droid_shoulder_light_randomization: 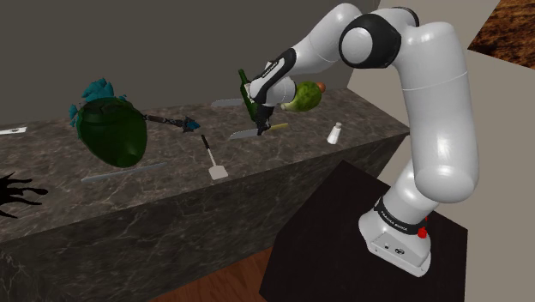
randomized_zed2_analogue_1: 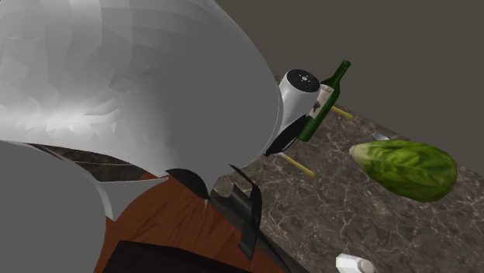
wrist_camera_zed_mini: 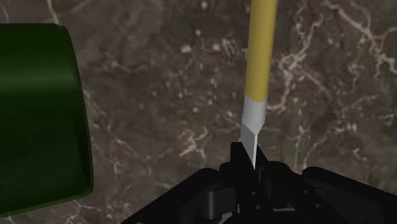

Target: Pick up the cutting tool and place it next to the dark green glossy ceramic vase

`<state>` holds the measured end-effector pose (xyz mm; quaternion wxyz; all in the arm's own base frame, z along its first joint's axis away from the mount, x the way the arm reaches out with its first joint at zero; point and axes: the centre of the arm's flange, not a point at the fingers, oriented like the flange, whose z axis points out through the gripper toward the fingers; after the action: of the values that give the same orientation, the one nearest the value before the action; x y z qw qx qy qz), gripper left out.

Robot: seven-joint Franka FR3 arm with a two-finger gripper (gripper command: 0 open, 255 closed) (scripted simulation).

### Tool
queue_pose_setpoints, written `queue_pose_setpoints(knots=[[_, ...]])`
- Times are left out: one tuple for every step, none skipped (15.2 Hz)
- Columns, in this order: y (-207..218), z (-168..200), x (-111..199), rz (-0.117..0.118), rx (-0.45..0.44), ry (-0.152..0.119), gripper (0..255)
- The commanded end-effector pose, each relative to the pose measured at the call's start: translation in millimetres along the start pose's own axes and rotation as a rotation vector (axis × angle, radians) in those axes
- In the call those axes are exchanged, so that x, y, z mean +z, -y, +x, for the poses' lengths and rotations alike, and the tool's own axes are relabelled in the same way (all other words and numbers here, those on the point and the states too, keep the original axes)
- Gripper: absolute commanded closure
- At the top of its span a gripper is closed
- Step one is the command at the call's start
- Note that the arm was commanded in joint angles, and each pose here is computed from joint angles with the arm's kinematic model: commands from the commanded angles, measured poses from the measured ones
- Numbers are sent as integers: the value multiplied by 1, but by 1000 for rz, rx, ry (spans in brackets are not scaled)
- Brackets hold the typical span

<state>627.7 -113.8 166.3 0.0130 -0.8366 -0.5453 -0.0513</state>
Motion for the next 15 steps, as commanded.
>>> queue_pose_setpoints(knots=[[0,0,0,1,0,0,255],[0,1,-5,1,0,0,255],[0,1,-10,1,0,0,255],[0,2,-15,1,0,0,255],[-1,2,-21,1,0,0,255],[-1,3,-26,1,0,0,255],[-1,3,-31,1,0,0,255],[-1,4,-36,1,0,0,255],[-1,4,-42,1,0,0,255],[-1,5,-47,1,0,0,255],[-2,5,-52,1,0,0,255],[-2,6,-57,1,0,0,255],[-2,6,-63,1,0,0,255],[-2,7,-68,1,0,0,255],[-2,7,-73,1,0,0,255]])
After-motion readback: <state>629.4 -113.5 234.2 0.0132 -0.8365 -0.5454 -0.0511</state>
